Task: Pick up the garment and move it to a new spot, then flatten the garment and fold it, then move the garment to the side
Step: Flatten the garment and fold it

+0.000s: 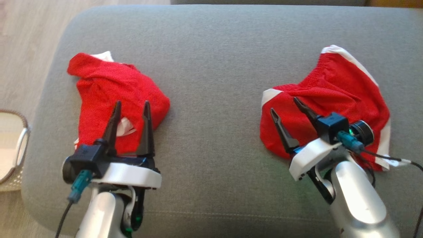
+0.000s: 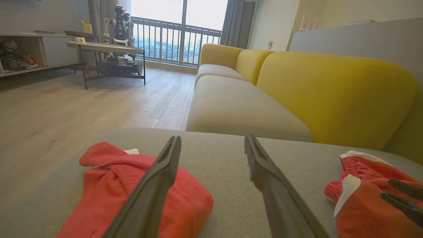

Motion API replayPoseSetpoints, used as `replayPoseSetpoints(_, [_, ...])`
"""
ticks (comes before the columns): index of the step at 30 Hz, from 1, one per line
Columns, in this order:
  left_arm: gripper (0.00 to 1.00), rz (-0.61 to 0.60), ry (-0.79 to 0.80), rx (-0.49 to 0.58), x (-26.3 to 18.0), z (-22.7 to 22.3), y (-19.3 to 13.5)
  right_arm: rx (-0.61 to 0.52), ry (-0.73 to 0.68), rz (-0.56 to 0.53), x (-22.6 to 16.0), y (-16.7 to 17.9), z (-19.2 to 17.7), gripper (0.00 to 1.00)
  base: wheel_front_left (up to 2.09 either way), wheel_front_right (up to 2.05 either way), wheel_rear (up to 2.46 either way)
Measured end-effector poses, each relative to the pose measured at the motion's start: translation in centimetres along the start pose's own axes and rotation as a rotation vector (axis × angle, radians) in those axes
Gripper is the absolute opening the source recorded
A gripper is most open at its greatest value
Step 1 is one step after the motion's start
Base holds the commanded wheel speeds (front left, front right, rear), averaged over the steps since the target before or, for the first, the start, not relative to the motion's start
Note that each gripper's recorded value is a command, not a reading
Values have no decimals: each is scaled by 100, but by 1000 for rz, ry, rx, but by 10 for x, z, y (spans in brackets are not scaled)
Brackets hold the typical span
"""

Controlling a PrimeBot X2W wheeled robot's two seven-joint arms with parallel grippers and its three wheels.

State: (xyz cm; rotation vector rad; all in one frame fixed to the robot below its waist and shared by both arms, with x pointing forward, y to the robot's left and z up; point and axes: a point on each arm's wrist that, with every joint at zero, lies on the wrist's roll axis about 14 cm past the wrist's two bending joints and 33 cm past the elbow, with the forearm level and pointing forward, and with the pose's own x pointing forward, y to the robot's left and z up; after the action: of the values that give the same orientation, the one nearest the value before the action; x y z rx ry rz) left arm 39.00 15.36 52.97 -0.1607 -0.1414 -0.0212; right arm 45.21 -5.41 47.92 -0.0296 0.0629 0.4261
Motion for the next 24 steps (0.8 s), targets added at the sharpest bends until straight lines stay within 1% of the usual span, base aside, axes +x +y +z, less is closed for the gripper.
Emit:
replayPoseSetpoints(6, [100, 20, 19, -8, -7, -4, 3, -17, 23, 2, 20, -3, -4, 100, 0, 0, 0])
replayPoseSetpoints(11, [100, 43, 27, -9, -11, -6, 8, -72, 34, 53, 34, 10, -4, 100, 0, 0, 0])
replayPoseSetpoints(12, [100, 45, 30, -10, -12, -6, 8, -105, 56, 77, 37, 16, -10, 100, 0, 0, 0])
replayPoseSetpoints(13, [100, 47, 31, -13, -13, -7, 8, -112, 68, 81, 38, 17, -13, 100, 0, 0, 0])
replayPoseSetpoints(18, [100, 57, 40, -15, -13, -9, 10, -101, 152, 70, 39, 12, -35, 100, 0, 0, 0])
replayPoseSetpoints(19, [100, 56, 42, -18, -13, -10, 9, -99, 163, 69, 38, 11, -38, 88, 0, 0, 0])
replayPoseSetpoints(20, [100, 53, 44, -19, -13, -10, 8, -95, 176, 69, 38, 11, -41, 21, 0, 0, 0])
replayPoseSetpoints(21, [100, 50, 45, -20, -13, -11, 7, -92, 182, 68, 37, 11, -43, 0, 0, 0, 0])
replayPoseSetpoints(24, [100, 46, 45, -21, -13, -11, 5, -86, 160, 55, 39, 6, -38, 0, 0, 0, 0])
